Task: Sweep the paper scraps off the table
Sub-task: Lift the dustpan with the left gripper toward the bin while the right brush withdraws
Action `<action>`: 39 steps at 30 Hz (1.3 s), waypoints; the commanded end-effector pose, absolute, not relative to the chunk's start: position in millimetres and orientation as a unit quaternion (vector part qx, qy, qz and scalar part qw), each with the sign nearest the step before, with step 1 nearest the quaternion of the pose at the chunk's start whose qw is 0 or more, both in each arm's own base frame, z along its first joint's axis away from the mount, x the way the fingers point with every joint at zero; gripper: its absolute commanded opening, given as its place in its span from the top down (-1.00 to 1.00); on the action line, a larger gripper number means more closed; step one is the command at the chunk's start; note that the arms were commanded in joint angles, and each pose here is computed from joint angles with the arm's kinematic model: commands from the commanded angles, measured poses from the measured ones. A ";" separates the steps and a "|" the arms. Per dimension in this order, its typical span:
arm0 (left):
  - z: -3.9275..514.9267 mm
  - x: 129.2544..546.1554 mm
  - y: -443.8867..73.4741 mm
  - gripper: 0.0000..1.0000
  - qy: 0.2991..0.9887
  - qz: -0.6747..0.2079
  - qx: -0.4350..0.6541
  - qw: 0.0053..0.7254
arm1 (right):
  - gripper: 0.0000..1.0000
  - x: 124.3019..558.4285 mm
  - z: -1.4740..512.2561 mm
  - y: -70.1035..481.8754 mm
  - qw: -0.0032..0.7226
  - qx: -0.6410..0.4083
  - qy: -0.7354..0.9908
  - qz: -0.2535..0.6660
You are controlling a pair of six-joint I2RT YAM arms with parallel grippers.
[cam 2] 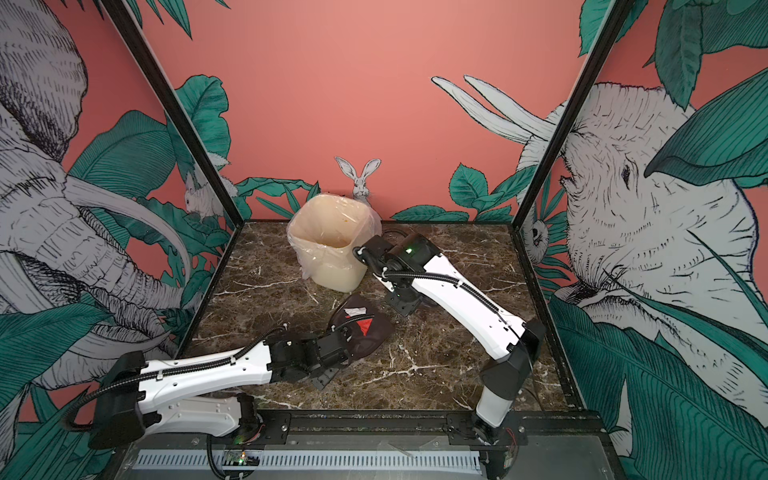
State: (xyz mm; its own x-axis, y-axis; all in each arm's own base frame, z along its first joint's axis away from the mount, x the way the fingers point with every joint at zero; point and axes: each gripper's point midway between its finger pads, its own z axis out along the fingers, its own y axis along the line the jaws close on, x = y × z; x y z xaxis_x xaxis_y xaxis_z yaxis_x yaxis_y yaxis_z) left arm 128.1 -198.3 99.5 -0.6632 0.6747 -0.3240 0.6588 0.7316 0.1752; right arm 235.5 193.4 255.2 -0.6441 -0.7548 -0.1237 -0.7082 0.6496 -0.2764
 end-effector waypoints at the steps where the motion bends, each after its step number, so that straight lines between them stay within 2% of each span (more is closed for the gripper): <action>1: 119.0 132.1 -190.5 1.00 0.906 0.040 0.371 0.200 | 1.00 233.0 258.3 180.8 0.121 -0.380 0.914 -0.079; 8: 144.7 125.5 -190.5 1.00 0.912 0.037 0.369 0.175 | 1.00 220.0 256.6 165.0 0.131 -0.338 0.932 0.002; 16: 197.1 127.3 -179.1 1.00 0.921 0.033 0.348 0.173 | 1.00 210.3 254.7 156.4 0.137 -0.296 0.942 0.076; 29: 262.4 153.2 -157.5 1.00 0.926 0.029 0.331 0.177 | 1.00 206.0 255.6 148.1 0.137 -0.277 0.944 0.114; 39: 295.2 188.4 -136.8 1.00 0.938 0.015 0.296 0.181 | 1.00 202.2 262.5 143.3 0.139 -0.277 0.943 0.124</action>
